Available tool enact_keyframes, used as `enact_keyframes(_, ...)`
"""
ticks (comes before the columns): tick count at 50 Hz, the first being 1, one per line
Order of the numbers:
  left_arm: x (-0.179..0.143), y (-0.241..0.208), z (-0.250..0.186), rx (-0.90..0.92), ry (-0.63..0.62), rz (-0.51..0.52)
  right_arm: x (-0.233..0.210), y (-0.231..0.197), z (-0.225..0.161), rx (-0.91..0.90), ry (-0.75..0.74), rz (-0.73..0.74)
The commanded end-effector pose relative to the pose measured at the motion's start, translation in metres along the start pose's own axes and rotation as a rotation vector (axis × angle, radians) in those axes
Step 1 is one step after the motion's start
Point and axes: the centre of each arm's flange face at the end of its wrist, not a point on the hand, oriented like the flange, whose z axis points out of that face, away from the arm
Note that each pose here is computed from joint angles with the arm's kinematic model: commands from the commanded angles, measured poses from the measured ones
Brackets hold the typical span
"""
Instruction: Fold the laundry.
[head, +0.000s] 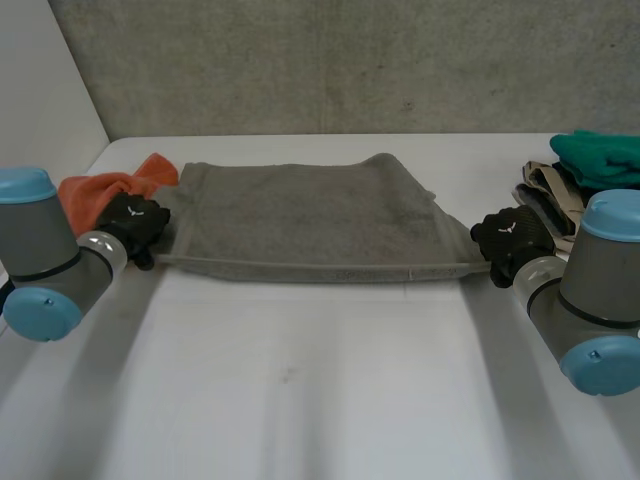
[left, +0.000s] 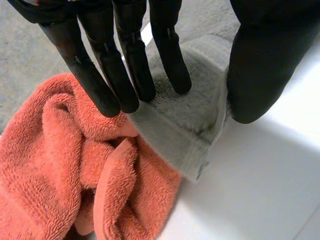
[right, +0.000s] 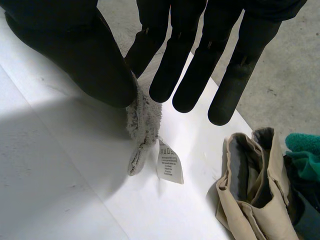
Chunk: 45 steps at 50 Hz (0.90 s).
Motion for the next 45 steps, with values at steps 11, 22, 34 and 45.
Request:
enact_keyframes(11, -0.017, -0.020, -0.044, -0.031, 0.046, -0.015, 0.017, -0.012, -0.009, -0.013, 0.011, -0.002)
enact_keyframes(22, -0.005, -0.035, -0.165, -0.356, 0.287, 0.117, 0.046, -0.014, -0.088, -0.334, -0.282, -0.325)
enact_keyframes(34, 0.003, -0.051, -0.160, -0.248, 0.300, 0.210, 0.032, 0.002, -0.080, -0.354, -0.329, -0.407)
enact_keyframes(45, -0.021, -0.108, -0.074, -0.069, 0.079, 0.173, 0.062, -0.053, -0.014, -0.141, 0.002, -0.398)
